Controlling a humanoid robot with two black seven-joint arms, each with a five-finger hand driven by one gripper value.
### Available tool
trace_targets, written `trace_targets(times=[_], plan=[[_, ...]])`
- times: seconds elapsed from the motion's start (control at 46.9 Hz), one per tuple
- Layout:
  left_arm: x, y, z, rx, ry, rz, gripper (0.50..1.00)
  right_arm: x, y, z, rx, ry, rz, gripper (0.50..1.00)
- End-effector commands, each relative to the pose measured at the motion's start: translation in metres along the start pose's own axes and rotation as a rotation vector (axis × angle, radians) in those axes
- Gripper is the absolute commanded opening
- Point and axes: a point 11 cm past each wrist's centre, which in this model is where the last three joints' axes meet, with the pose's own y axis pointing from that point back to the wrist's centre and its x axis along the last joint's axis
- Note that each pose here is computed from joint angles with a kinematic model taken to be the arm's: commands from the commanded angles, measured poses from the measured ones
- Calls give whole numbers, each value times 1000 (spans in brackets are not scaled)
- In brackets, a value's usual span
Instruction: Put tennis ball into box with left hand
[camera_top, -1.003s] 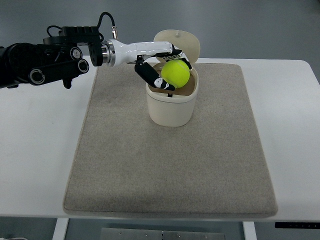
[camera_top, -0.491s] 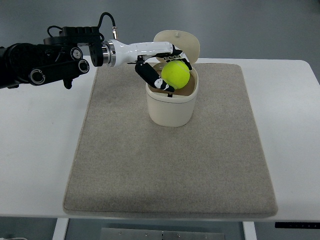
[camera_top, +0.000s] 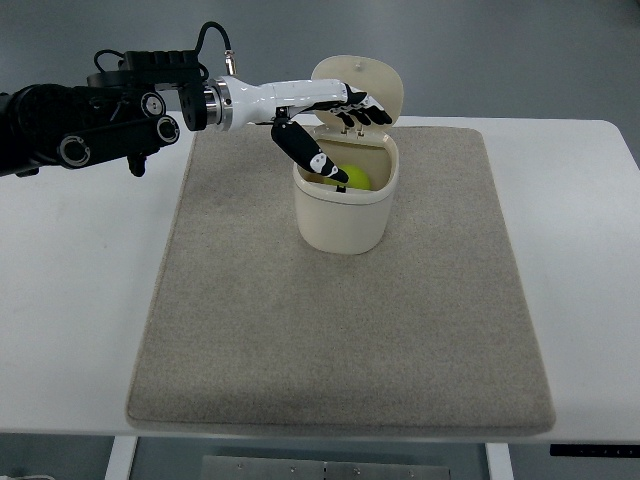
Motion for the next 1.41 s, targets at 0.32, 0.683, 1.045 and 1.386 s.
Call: trace_targets(times=[0.32, 0.683, 1.045, 1.386], plan=[[12, -9, 65, -258, 134, 106, 872, 0, 0, 0, 0, 0, 0, 901], [77, 15, 56, -332, 340, 467, 864, 0, 0, 0, 0, 0, 0, 901], [97, 27, 0, -261, 604, 668, 861, 0, 0, 0, 0, 0, 0, 901], [115, 73, -92, -254, 995, 981, 861, 0, 0, 0, 0, 0, 0, 901]])
